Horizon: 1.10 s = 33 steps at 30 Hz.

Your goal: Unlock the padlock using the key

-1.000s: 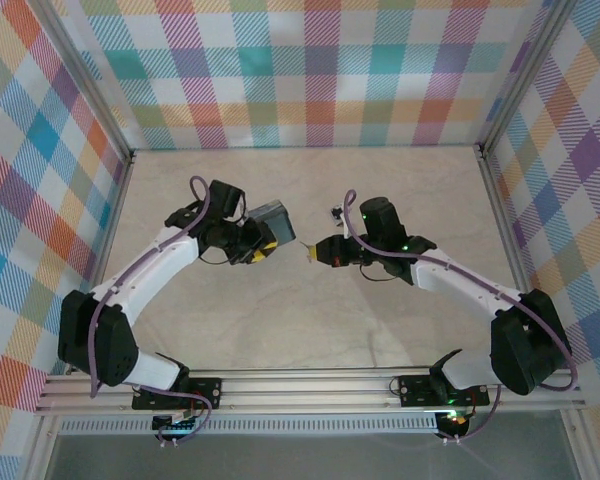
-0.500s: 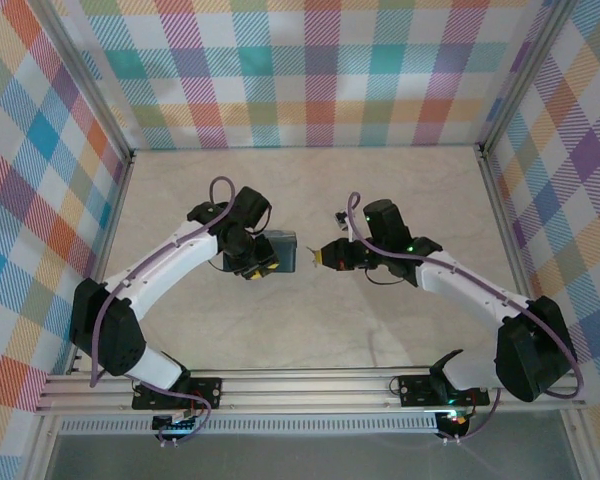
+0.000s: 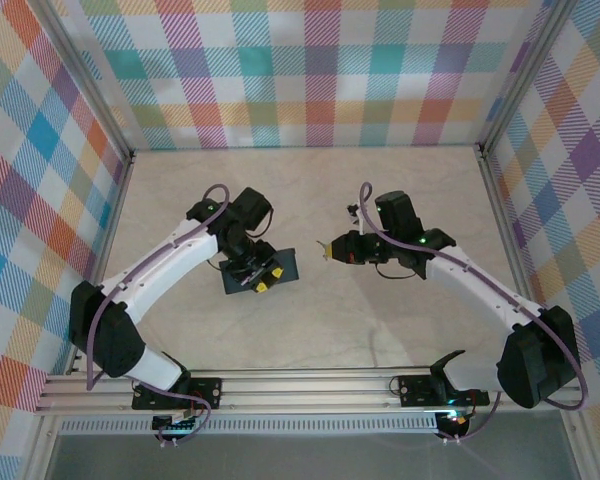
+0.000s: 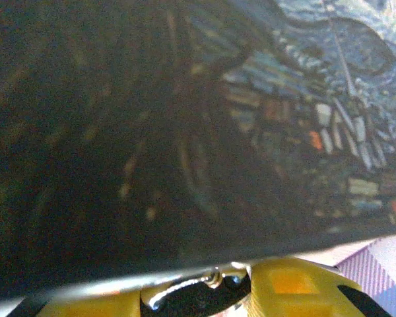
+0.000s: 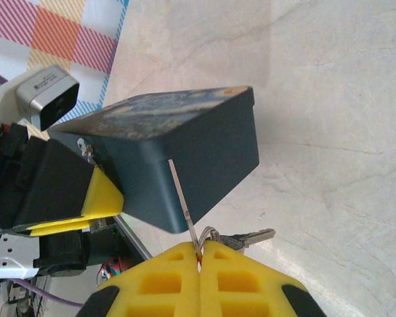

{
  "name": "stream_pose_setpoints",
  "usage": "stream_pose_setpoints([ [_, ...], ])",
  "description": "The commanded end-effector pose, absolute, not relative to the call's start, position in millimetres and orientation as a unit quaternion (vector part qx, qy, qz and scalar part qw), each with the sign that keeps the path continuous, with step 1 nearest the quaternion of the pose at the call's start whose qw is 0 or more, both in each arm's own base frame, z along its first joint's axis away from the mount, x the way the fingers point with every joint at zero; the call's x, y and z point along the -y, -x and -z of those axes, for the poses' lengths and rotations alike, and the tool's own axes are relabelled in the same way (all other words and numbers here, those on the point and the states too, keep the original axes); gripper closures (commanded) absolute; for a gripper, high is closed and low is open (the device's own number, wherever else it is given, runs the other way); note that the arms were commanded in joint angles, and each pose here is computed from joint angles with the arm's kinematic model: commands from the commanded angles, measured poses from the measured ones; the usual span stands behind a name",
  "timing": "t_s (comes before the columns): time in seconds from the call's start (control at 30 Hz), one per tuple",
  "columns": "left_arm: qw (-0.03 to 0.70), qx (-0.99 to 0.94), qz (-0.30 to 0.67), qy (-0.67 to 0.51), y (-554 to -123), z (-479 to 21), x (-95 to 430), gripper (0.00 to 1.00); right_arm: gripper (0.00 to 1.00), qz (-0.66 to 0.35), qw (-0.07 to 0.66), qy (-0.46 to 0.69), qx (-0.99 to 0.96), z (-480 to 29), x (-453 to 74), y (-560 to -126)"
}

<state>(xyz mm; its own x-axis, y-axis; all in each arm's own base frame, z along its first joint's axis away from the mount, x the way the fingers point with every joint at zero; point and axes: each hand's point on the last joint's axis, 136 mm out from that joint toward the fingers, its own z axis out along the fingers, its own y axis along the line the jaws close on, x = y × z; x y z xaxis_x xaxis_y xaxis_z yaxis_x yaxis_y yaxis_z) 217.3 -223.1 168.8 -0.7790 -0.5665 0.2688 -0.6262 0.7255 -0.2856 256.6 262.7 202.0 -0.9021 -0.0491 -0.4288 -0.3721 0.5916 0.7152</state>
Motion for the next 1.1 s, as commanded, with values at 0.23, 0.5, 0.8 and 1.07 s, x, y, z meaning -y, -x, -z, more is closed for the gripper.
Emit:
stream_pose_setpoints([
  [0.23,0.143,0.913,-0.203,-0.324,-239.6,-168.9,255.0,0.74,1.00,-0.452,0.189,0.143,-0.860,-217.3,-262.6,-244.2],
  [0.5,0.153,0.908,-0.202,-0.333,-254.8,-159.7,256.8,0.65,1.00,-0.443,0.189,0.144,-0.864,-210.2,-258.9,-242.6],
  [0.8,0.140,0.910,-0.210,-0.329,-275.7,-154.2,253.8,0.49,1.00,-0.441,0.184,0.152,-0.865,-208.4,-257.2,-242.5],
  [1.07,0.048,0.930,-0.234,-0.280,-303.7,-187.8,238.8,0.47,1.00,-0.452,0.163,0.152,-0.864,-200.9,-261.1,-239.7],
])
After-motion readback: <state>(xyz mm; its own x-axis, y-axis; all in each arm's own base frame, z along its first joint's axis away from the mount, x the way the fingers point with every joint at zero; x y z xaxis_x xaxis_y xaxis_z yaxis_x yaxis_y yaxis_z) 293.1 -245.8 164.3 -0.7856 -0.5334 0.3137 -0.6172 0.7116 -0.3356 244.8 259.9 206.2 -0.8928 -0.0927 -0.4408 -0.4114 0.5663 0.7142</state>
